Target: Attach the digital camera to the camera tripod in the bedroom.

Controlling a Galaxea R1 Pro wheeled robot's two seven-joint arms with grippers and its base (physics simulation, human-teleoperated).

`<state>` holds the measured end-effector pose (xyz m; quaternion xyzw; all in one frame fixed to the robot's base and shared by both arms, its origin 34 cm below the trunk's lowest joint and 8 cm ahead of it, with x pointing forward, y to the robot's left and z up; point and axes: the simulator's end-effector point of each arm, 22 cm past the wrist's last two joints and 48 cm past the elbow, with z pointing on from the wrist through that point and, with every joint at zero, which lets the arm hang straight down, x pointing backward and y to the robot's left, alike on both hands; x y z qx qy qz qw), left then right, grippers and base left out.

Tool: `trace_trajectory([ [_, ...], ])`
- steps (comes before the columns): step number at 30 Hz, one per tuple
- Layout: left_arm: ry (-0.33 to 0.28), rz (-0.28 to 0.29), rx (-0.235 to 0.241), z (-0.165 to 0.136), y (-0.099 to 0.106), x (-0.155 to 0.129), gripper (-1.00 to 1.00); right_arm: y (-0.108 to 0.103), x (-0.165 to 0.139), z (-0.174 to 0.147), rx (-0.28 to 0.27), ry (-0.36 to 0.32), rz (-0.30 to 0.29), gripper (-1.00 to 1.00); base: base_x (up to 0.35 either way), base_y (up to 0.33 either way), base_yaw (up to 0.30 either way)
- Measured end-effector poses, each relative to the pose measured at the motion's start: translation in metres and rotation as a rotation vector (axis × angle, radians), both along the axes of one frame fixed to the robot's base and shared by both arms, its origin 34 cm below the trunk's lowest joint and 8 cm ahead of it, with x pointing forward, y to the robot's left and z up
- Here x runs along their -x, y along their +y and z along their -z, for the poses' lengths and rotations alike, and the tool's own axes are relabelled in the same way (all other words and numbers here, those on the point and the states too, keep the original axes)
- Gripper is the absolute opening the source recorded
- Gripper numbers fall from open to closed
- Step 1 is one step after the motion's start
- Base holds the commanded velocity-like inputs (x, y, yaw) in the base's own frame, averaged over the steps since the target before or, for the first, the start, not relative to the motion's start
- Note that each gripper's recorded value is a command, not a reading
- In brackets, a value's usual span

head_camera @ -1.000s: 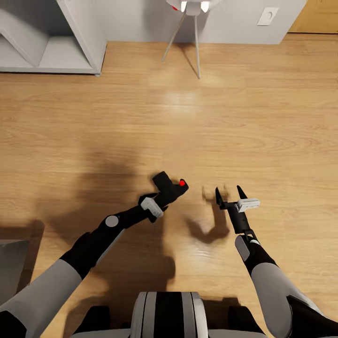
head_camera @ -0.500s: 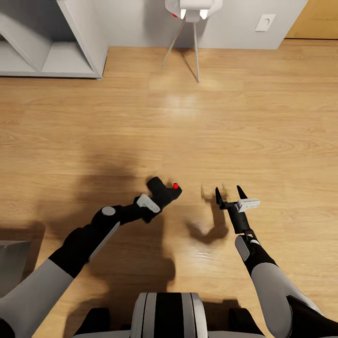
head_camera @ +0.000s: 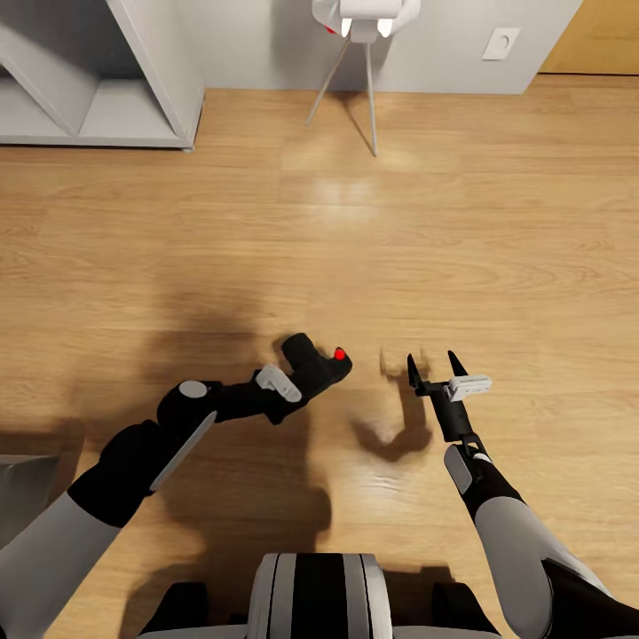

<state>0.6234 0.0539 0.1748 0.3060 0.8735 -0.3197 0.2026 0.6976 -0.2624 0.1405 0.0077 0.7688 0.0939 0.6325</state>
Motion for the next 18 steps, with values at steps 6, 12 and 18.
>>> trace_trajectory([
  [6, -0.003, 0.009, 0.017, -0.007, -0.004, 0.000, -1.00, 0.000, 0.000, 0.000, 0.000, 0.000, 0.000, 1.00, 0.000, 0.000, 0.000],
  [12, -0.022, 0.015, 0.026, -0.021, -0.008, -0.005, -1.00, 0.000, -0.004, -0.008, 0.000, -0.012, -0.002, 1.00, 0.000, 0.000, 0.000],
  [18, -0.038, 0.036, 0.023, -0.046, -0.004, -0.009, -1.00, 0.001, -0.012, -0.024, 0.000, -0.037, -0.003, 1.00, 0.000, 0.000, 0.000],
])
